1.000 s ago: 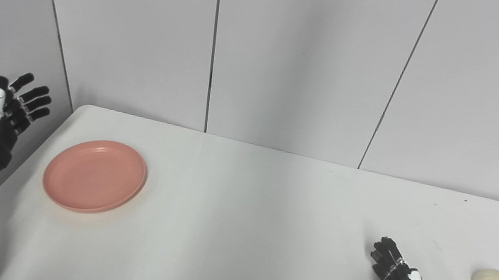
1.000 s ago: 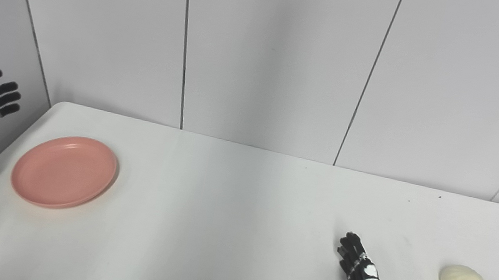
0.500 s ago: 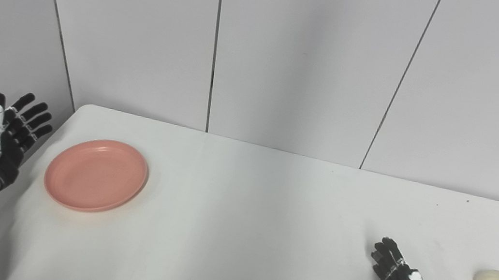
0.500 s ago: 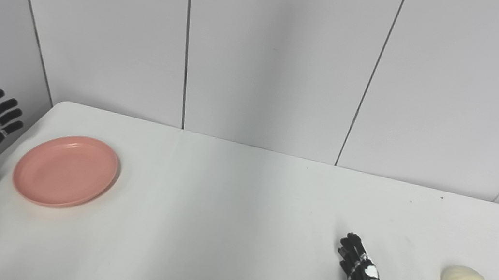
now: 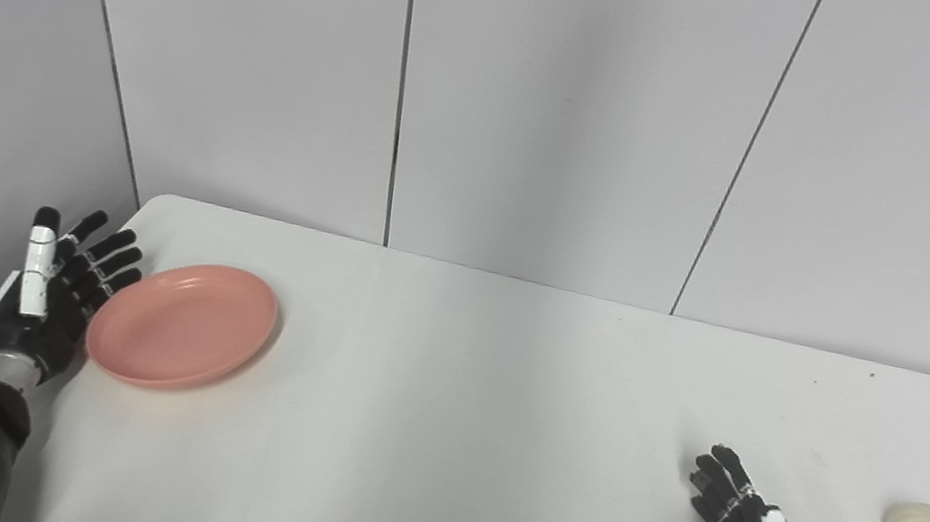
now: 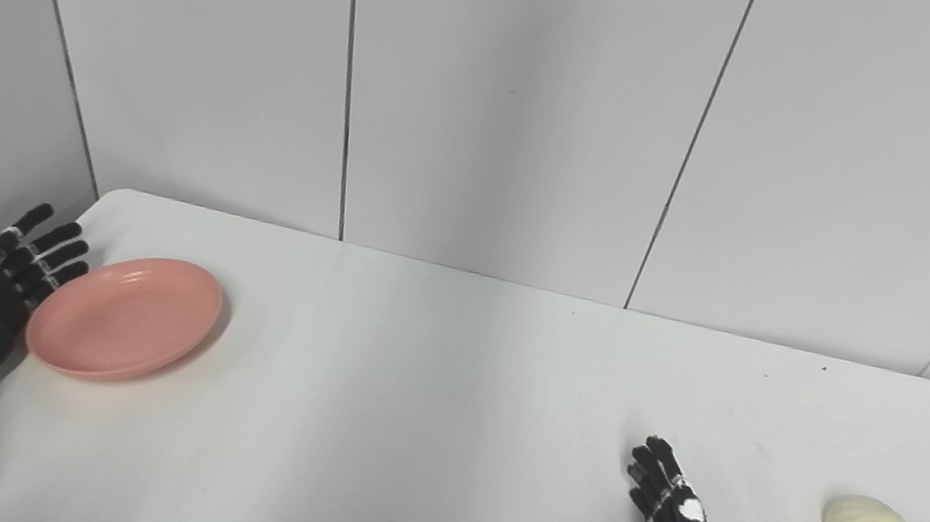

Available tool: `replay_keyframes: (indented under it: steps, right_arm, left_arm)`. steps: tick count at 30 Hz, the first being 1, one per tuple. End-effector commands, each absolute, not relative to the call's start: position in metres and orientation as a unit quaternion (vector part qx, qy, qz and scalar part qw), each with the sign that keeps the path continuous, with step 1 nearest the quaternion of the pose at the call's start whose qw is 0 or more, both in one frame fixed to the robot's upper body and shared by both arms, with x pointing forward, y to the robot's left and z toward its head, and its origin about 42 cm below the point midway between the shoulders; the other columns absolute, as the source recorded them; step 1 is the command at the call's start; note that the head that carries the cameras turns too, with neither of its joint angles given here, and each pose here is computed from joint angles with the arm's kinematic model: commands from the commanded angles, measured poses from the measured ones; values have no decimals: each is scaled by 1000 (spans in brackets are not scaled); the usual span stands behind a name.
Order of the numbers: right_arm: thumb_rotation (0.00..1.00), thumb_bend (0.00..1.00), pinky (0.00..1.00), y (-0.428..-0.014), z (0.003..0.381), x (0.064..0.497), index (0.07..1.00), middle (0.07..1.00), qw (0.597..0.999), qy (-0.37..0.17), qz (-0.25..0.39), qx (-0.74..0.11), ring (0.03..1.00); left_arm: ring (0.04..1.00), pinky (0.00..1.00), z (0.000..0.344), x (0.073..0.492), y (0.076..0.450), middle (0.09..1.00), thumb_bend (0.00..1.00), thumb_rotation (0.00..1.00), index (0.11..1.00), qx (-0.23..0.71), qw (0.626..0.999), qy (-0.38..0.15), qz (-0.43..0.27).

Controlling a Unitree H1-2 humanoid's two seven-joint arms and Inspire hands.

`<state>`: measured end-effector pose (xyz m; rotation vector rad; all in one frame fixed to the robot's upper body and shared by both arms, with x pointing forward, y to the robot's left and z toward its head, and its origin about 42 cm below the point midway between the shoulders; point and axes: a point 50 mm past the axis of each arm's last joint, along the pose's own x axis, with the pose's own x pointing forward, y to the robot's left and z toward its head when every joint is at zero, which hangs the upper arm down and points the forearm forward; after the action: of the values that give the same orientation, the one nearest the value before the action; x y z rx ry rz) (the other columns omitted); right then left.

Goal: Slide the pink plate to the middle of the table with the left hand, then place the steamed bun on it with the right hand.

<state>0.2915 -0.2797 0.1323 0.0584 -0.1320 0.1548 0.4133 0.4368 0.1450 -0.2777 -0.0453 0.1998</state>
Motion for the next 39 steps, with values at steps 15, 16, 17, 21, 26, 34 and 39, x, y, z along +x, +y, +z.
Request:
replay_keyframes:
  steps: [15, 16, 17, 21, 26, 34, 39]
  right_arm:
    - [998, 808, 970, -281, 131, 286, 910, 914, 994, -69, 80, 31, 932]
    - [999, 808, 971, -281, 130, 286, 911, 915, 994, -70, 81, 30, 932]
    - [1000, 806, 972, -281, 130, 286, 912, 916, 994, -70, 81, 29, 933]
    - [1000, 808, 973, -280, 130, 287, 914, 917, 994, -70, 80, 29, 934]
    - [1000, 813, 964, -279, 130, 287, 912, 914, 994, -69, 79, 30, 928]
    - [1000, 799, 960, -276, 131, 288, 911, 917, 994, -69, 79, 32, 930]
    - [1000, 789, 959, -275, 131, 288, 914, 920, 994, -70, 81, 33, 932]
  left_arm:
    - [815, 833, 146, 424, 434, 806, 791, 898, 858, -136, 986, -23, 88]
    - [816, 825, 147, 425, 432, 808, 788, 902, 856, -135, 987, -24, 84]
    - [814, 812, 148, 425, 430, 805, 788, 902, 856, -133, 988, -24, 80]
    - [804, 803, 151, 429, 423, 801, 790, 923, 866, -122, 990, -24, 67]
    - [810, 823, 157, 438, 404, 789, 789, 930, 856, -127, 990, -27, 47]
    - [794, 768, 159, 446, 377, 777, 802, 924, 840, -114, 993, -14, 17]
    - [780, 791, 156, 448, 366, 764, 821, 908, 832, -106, 994, 1, 11]
